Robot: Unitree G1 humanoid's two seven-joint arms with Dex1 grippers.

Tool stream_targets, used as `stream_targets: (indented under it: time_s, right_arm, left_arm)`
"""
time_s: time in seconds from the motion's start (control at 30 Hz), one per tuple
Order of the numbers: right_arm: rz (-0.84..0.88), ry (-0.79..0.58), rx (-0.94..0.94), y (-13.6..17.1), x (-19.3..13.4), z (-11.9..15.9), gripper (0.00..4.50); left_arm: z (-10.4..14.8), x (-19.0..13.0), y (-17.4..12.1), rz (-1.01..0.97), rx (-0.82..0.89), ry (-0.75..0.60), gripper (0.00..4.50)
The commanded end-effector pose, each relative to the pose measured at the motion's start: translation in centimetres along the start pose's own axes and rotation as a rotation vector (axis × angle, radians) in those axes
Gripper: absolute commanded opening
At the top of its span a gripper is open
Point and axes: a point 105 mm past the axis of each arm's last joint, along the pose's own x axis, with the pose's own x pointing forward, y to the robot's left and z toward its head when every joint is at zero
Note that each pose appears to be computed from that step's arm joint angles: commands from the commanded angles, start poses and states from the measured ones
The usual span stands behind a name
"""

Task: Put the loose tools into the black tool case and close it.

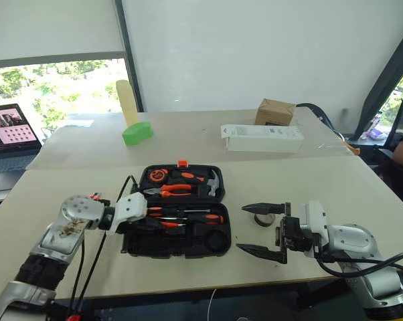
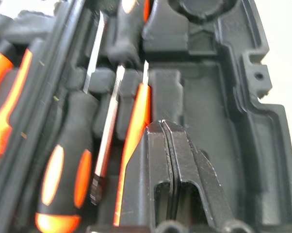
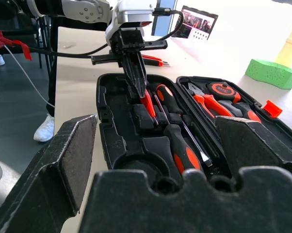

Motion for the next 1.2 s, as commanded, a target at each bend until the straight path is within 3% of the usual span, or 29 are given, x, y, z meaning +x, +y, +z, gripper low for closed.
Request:
stream_targets:
  time_s: [0.03, 0.6, 0.93, 1.1, 1.2]
  right_arm:
    - [0.005, -0.026, -0.036, 0.0, 0.1, 1.0, 4.5]
    - [-0.003, -0.031, -0.035, 0.0, 0.2, 1.0, 4.5]
    - [-0.016, -0.032, -0.038, -0.2, 0.0, 1.1, 4.5]
    - [-0.041, -0.044, -0.042, -0.5, -0.5, 1.1, 4.5]
    - [-0.059, -0.05, -0.028, -0.7, -1.1, 0.9, 4.5]
  left_arm:
    - [0.4, -0.6, 0.6, 0.029, 0.05, 0.01, 0.06]
    - [-2.1, 0.1, 0.3, 0.044, 0.032, 0.094, 0.06]
    - [-2.0, -0.4, -0.1, 0.084, -0.005, 0.077, 0.06]
    - [1.6, -4.9, 1.8, 0.327, -0.112, -0.215, 0.06]
    - [0.8, -9.5, 1.9, 0.542, -0.158, -0.275, 0.73]
